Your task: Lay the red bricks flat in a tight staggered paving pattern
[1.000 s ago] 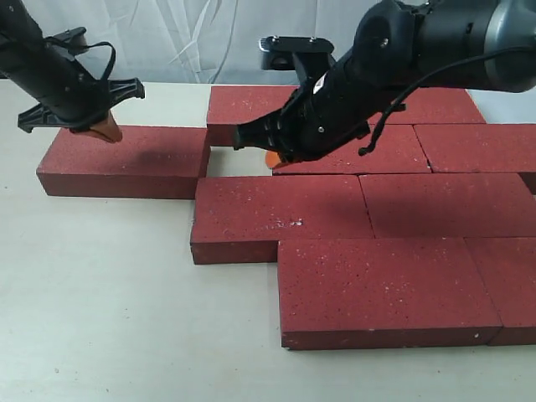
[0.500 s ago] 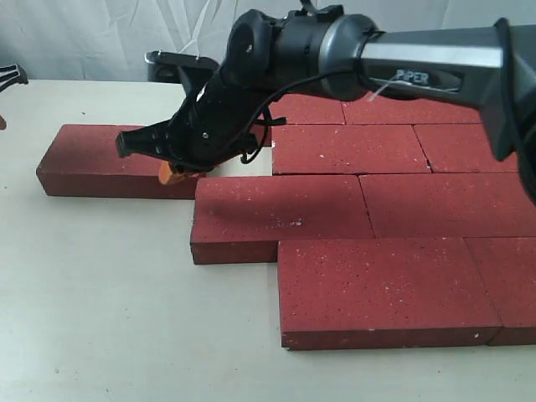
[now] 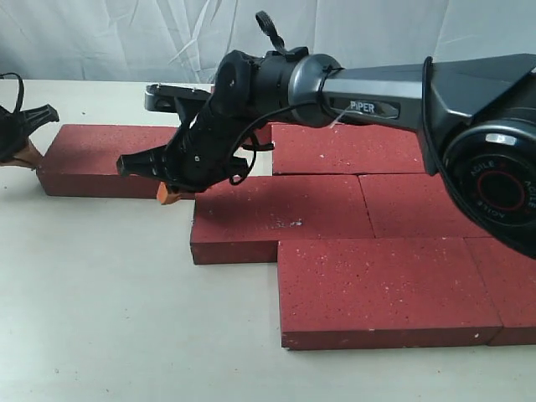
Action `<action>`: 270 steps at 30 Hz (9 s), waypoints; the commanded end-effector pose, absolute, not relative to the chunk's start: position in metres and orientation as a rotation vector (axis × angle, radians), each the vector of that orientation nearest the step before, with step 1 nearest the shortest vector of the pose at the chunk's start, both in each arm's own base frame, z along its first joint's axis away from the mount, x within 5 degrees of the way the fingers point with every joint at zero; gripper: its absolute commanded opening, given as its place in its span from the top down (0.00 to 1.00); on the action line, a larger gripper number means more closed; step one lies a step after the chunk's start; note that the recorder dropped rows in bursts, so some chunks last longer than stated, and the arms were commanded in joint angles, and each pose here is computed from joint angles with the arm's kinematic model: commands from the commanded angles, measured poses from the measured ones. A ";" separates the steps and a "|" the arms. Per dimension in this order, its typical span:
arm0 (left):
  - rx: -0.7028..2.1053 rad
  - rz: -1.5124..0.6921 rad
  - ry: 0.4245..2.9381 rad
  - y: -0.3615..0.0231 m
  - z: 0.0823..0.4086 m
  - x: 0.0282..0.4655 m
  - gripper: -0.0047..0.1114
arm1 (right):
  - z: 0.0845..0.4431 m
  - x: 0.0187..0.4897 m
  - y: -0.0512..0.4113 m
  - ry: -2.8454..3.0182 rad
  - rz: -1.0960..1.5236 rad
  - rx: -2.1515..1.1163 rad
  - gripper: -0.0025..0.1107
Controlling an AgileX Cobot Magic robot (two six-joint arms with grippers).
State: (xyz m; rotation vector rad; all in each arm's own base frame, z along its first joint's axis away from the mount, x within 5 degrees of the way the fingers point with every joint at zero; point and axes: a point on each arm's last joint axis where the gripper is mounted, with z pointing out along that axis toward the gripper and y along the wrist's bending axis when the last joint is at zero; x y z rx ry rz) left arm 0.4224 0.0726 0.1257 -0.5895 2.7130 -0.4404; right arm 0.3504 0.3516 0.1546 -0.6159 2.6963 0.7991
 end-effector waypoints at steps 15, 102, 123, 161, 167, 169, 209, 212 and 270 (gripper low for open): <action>-0.598 -0.502 2.731 0.070 0.114 0.423 0.96 | 0.142 0.365 0.348 2.625 0.663 -0.565 0.99; -0.380 -0.638 2.835 0.008 0.118 0.422 0.96 | 0.205 0.377 0.317 2.600 0.702 -0.371 0.99; -0.357 -0.485 2.770 0.010 0.194 0.347 0.96 | 0.227 0.348 0.299 2.830 0.582 -0.574 0.99; 0.112 -0.233 2.501 -0.064 0.312 0.235 0.96 | 0.282 0.209 0.019 2.650 0.232 0.074 0.99; 0.161 -0.144 2.454 -0.056 0.308 0.222 0.96 | 0.288 0.195 0.015 2.605 0.175 0.038 0.99; 0.168 -0.131 2.454 -0.054 0.303 0.219 0.96 | 0.287 0.190 0.014 2.591 0.148 0.026 0.99; 0.157 -0.157 2.422 -0.055 0.286 0.217 0.96 | 0.307 0.010 0.002 1.624 0.023 -0.059 0.99; 0.157 -0.157 2.422 -0.055 0.286 0.217 0.96 | 0.295 0.021 0.000 1.587 -0.027 -0.069 0.99; 0.157 -0.161 2.415 -0.055 0.288 0.216 0.96 | 0.186 0.054 0.001 1.782 -0.026 -0.080 0.99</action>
